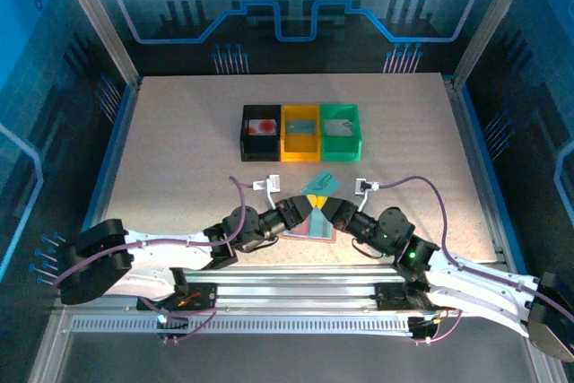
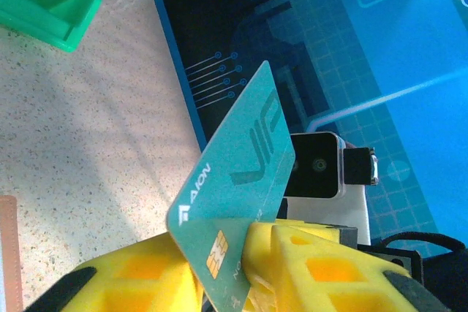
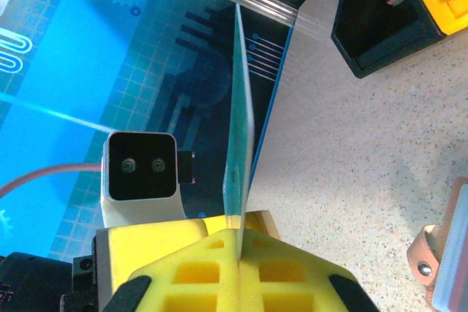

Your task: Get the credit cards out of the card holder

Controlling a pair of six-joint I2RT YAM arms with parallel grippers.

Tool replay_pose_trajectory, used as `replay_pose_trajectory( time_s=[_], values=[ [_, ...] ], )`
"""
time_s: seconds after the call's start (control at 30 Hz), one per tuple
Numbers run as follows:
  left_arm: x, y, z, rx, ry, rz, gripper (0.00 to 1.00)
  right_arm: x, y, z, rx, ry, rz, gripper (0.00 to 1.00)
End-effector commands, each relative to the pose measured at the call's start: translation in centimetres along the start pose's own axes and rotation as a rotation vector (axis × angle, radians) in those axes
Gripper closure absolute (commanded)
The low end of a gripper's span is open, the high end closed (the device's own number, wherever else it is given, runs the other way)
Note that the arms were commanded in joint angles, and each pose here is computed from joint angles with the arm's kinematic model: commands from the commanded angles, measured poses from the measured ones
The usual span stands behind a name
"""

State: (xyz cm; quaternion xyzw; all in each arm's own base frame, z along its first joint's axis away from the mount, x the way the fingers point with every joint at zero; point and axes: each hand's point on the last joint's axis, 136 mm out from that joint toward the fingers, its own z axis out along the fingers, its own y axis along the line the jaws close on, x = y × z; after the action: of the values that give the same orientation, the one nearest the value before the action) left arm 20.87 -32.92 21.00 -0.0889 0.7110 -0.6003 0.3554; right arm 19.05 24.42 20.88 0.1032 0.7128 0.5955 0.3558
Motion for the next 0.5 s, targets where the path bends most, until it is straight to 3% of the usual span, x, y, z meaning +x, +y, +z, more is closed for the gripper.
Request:
replay_pose_trajectory(
  time_s=[0.0, 0.27, 0.47],
  values=[
    [-0.93, -2.32, 0.22, 0.07, -0.042, -0.012, 0.77, -0.04, 0.27, -0.13, -0.02, -0.026, 0.03, 1.0],
    [-1.25, -2.51, 0.18, 0.069, -0.056, -0.007, 0.85, 0.26, 0.14, -0.45, -0.004, -0.026, 0.024, 1.0],
    [-1.37, -2.4, 0.16, 0.063, -0.061, -0.01, 1.0, 0.55, 0.17, -0.56, -0.003, -0.015, 0.004, 0.96]
  ],
)
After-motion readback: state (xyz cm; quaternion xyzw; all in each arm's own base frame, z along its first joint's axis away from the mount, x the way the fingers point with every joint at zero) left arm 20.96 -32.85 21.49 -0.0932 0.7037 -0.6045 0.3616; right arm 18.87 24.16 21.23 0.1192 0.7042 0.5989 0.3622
